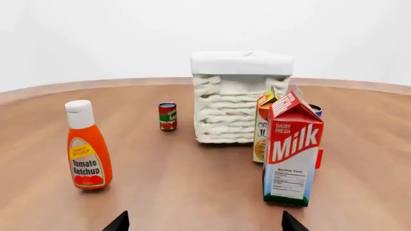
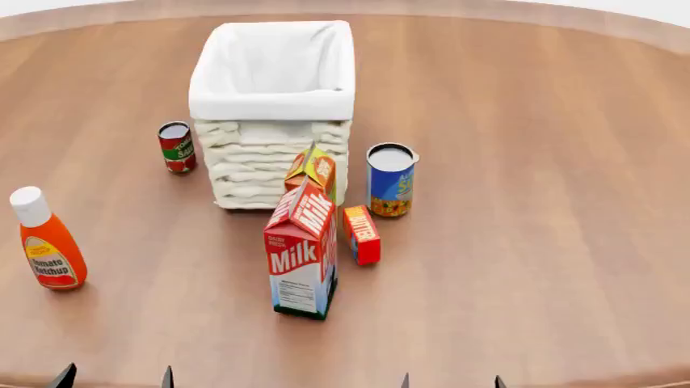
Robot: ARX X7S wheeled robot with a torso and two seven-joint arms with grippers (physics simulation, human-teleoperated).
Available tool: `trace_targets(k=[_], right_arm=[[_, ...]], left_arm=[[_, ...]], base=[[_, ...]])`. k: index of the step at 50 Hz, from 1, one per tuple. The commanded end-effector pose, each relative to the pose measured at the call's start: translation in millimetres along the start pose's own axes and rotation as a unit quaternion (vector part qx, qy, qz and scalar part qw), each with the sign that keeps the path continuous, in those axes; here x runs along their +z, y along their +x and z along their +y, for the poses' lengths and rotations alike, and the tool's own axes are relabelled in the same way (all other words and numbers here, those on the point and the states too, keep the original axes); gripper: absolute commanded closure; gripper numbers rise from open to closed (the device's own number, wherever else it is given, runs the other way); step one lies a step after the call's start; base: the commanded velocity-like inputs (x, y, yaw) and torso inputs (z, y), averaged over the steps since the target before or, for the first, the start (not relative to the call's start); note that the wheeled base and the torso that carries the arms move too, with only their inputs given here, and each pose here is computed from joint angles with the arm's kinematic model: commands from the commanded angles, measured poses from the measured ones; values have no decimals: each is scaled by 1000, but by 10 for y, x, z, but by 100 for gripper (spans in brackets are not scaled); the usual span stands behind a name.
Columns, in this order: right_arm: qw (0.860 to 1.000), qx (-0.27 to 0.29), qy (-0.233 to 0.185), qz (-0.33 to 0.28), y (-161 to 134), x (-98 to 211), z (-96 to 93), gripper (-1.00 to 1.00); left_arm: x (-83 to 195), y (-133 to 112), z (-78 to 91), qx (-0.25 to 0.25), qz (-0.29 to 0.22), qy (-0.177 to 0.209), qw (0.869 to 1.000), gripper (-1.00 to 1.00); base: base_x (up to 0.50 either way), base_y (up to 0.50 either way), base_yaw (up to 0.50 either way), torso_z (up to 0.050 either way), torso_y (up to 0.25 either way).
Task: Pick up the butter and put it in the basket.
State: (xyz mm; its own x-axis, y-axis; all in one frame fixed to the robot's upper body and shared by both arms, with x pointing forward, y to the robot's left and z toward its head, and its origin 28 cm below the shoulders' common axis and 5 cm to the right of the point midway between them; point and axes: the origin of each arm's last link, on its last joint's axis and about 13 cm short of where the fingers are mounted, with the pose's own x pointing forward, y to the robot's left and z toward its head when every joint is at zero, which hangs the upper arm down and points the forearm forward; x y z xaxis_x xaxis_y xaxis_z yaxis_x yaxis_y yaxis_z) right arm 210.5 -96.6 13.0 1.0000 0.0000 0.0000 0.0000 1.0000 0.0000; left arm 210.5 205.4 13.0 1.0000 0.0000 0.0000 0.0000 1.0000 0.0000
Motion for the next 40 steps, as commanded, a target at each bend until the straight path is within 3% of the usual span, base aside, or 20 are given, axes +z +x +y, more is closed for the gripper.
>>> trace_targets(k=[1, 2, 10, 12, 14, 15, 27, 40], right_arm=[[1000, 0, 0, 0, 2, -1, 4, -100], [1000, 0, 0, -1, -5, 3, 6, -100], [1000, -8, -15, -2, -23, 22, -6, -100], [1000, -6, -17, 2, -3, 5, -11, -100], [999, 3, -31, 8, 34, 30, -11, -100], [1000, 6, -29, -2, 45, 35, -8, -100], [999, 10, -37, 4, 42, 27, -7, -100], [999, 11, -46, 5, 65, 82, 16, -100]], left_arm=[[-12, 2, 0, 0, -1, 14, 1000, -100], [6, -5, 4, 0, 0, 0, 1000, -100], [22, -1, 7, -2, 6, -1, 1000, -100], [18, 31, 1, 6, 9, 18, 1000, -100], [89, 40, 0, -7, 7, -35, 999, -100], [104, 47, 0, -5, 15, -29, 999, -100], [45, 26, -11, -2, 8, -4, 1000, -100], [89, 58, 10, -5, 2, -8, 1000, -100]], base=[[0, 0, 0, 0, 0], [0, 0, 0, 0, 0], [0, 0, 0, 0, 0], [0, 0, 0, 0, 0], [0, 0, 0, 0, 0], [0, 0, 0, 0, 0], [0, 0, 500, 0, 0], [0, 0, 500, 0, 0]])
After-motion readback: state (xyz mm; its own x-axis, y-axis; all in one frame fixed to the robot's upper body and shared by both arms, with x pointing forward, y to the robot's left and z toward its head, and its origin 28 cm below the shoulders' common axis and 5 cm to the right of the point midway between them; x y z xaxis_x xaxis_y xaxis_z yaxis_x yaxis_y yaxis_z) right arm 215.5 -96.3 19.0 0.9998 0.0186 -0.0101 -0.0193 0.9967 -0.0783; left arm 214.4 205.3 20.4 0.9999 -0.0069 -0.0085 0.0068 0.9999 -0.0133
